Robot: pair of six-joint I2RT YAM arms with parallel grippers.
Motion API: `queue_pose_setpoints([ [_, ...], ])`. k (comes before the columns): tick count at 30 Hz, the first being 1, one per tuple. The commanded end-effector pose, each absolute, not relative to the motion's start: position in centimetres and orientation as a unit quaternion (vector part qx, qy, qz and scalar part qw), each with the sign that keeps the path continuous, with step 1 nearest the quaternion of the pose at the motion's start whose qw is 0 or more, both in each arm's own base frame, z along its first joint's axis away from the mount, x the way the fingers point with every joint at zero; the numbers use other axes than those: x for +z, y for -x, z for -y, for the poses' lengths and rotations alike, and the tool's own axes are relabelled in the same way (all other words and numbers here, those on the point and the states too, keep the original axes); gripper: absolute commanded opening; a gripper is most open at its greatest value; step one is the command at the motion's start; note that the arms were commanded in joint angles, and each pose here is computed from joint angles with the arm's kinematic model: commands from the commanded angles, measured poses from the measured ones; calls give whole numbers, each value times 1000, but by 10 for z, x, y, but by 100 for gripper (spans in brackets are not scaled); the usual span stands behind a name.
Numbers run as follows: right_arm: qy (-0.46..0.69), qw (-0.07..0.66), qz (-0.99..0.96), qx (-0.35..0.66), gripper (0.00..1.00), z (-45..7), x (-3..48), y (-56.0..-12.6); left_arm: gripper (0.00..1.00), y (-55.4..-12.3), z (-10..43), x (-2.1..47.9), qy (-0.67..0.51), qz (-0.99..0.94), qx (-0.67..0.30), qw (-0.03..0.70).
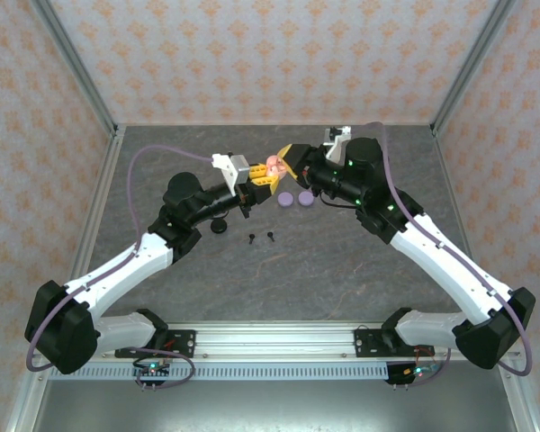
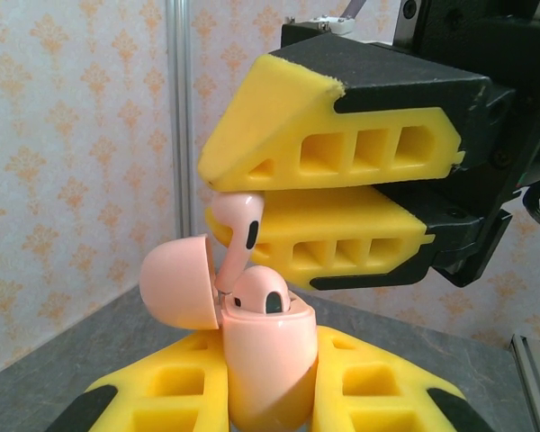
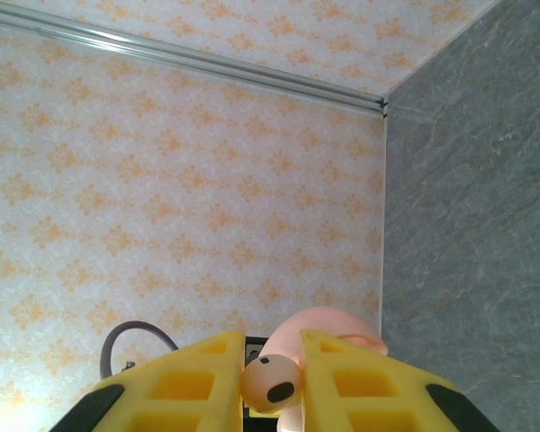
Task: Insert the wireless bluetooth earbuds into the charging case
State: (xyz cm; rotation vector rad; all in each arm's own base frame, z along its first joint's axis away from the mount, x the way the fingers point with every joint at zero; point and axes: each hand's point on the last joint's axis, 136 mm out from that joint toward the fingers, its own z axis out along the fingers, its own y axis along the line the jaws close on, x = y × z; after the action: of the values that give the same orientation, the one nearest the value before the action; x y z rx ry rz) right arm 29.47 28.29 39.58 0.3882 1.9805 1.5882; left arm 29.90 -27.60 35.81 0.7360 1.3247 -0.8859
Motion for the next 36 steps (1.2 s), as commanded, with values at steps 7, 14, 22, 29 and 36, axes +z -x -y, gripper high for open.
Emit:
queue_pose_setpoints([
  [7, -158, 262, -721, 622, 20, -282, 405, -290, 0, -294, 274, 394, -323, -535, -382, 681],
  [14, -156, 267, -717, 625, 20, -275, 412, -283, 0, -296, 274, 393, -322, -536, -378, 683],
  [22, -156, 265, -718, 624, 20, -274, 410, -281, 0, -300, 276, 393, -317, -535, -381, 684],
  [29, -158, 260, -717, 627, 20, -276, 407, -283, 0, -298, 276, 395, -320, -533, -383, 683],
  [36, -164, 247, -720, 628, 20, -278, 402, -283, 0, -297, 275, 397, -319, -532, -382, 685],
])
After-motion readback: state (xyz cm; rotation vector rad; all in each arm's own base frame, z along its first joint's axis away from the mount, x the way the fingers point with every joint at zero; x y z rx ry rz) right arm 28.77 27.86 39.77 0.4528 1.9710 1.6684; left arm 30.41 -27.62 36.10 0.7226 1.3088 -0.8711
